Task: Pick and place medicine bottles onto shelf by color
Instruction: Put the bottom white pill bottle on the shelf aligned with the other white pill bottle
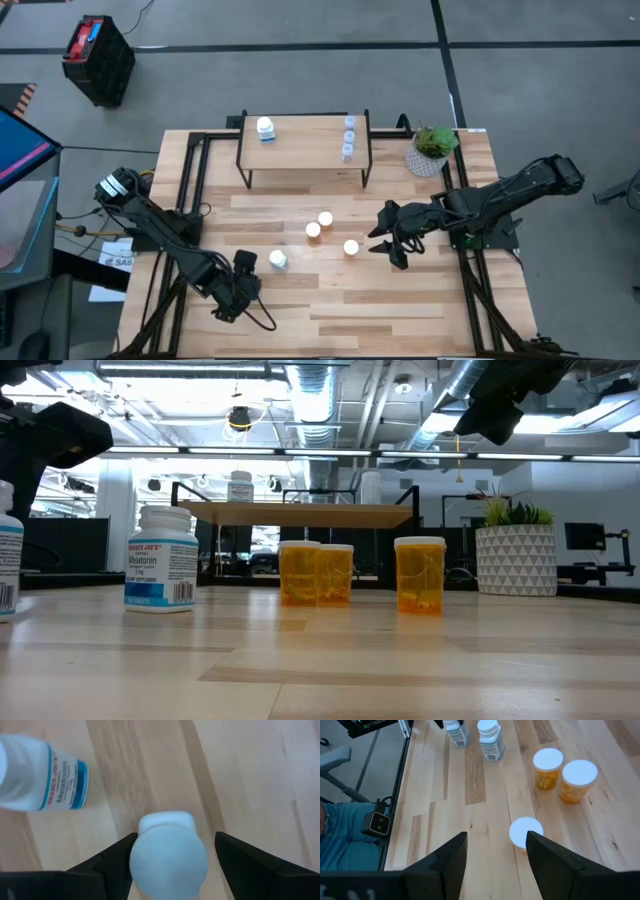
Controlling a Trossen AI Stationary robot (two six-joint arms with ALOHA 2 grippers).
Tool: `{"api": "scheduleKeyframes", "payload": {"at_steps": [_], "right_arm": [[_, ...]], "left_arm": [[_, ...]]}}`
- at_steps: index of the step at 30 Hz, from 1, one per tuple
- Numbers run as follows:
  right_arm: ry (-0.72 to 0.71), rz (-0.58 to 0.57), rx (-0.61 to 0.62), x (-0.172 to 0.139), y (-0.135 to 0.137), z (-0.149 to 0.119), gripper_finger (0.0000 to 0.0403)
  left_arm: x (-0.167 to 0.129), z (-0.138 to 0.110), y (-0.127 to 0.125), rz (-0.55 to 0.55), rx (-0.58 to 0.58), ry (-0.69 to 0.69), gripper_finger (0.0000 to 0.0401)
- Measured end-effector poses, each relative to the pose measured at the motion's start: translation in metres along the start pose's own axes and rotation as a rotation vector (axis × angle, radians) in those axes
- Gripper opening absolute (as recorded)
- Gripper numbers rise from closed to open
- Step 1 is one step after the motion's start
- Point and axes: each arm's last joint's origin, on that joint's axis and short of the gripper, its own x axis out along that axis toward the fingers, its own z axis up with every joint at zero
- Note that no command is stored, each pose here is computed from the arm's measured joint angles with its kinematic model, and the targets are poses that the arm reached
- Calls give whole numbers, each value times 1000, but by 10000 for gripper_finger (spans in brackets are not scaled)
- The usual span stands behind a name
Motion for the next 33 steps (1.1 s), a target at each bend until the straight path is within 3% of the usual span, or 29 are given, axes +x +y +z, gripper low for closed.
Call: {"api": "scheduleKeyframes", "payload": {"at_steps": [15,18,23,27,33], "right_arm": [[1,-1,0,0,0,0,224],[1,-1,0,0,0,0,224],[1,0,0,0,0,0,224],[1,0,0,0,0,0,224],[-5,-13,0,0,0,0,224]], "left_arm": [[4,-1,2,47,4,-6,247],[4,-1,2,46,12,-4,222],[-1,-2,4,23,48,10,144],[-23,4,13,36,85,51,137],[-89,23,50,100,169,1,137]]}}
